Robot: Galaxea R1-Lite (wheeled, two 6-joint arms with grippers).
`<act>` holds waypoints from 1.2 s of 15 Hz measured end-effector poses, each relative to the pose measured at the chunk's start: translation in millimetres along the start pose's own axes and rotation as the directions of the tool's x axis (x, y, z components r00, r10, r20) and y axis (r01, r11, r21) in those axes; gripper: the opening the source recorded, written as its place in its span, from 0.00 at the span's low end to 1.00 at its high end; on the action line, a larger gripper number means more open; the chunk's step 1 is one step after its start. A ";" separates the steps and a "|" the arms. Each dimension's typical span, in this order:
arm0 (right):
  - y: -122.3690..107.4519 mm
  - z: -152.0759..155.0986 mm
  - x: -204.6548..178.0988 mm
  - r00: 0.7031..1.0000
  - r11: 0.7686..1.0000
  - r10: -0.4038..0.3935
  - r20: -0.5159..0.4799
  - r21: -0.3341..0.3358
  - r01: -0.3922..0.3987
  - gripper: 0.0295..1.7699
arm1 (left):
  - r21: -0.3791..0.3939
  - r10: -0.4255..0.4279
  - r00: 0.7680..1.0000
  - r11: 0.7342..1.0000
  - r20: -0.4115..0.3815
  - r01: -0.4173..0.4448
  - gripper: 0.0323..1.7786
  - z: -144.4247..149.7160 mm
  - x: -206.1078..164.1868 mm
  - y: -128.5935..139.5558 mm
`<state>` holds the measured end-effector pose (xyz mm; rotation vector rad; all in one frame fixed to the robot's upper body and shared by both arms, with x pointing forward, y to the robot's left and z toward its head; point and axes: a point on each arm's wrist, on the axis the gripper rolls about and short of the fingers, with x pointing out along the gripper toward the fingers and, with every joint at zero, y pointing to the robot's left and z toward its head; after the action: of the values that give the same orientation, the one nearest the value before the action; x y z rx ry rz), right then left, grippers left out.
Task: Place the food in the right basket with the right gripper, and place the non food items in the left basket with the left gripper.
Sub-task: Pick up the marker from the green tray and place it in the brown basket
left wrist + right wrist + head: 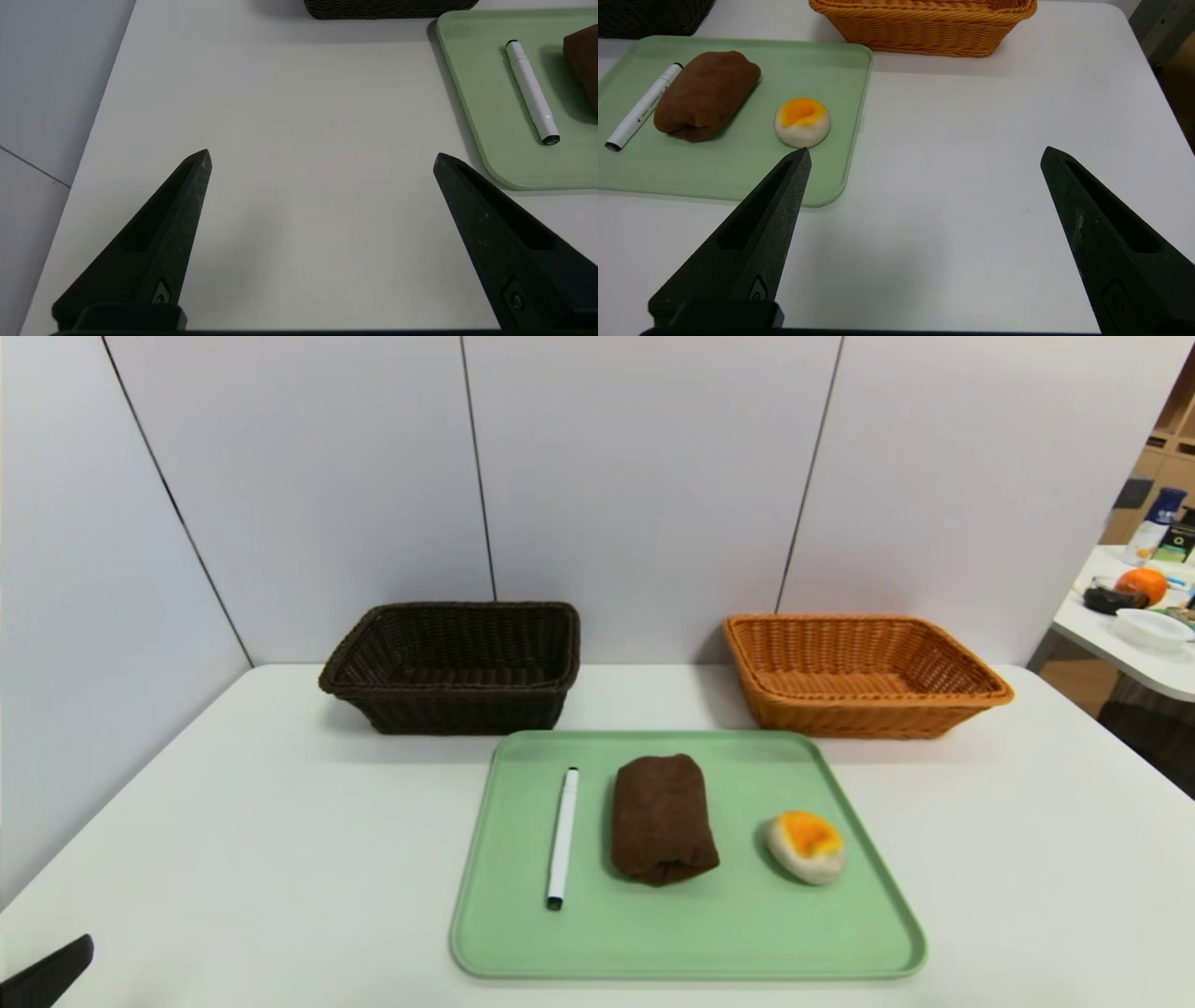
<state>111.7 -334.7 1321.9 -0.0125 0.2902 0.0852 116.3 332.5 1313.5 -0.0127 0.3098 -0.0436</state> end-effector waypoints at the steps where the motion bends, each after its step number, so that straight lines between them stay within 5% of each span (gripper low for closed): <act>1: -0.7 8.2 9.2 0.999 1.000 0.005 -0.032 0.003 -0.005 0.96 | -0.001 -0.001 0.999 1.000 -0.037 0.001 0.95 9.5 8.8 0.4; 8: -5.1 28.9 68.9 0.959 0.998 0.016 -0.283 -0.048 -0.031 0.96 | -0.007 -0.146 0.963 0.989 -0.227 0.148 0.95 52.7 71.2 -6.3; 14: -3.7 31.1 103.3 0.918 0.995 0.074 -0.390 -0.033 -0.094 0.96 | 0.000 -0.315 0.884 0.942 -0.346 0.335 0.95 65.7 119.7 -31.7; 18: -2.4 31.9 121.1 0.895 0.988 0.109 -0.432 -0.050 -0.144 0.96 | 0.037 -0.417 0.815 0.882 -0.403 0.469 0.95 69.2 136.4 -65.2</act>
<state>236.6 -326.3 1317.8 -0.0939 0.7306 0.2259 264.6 261.7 1339.1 0.0596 0.6955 -0.5426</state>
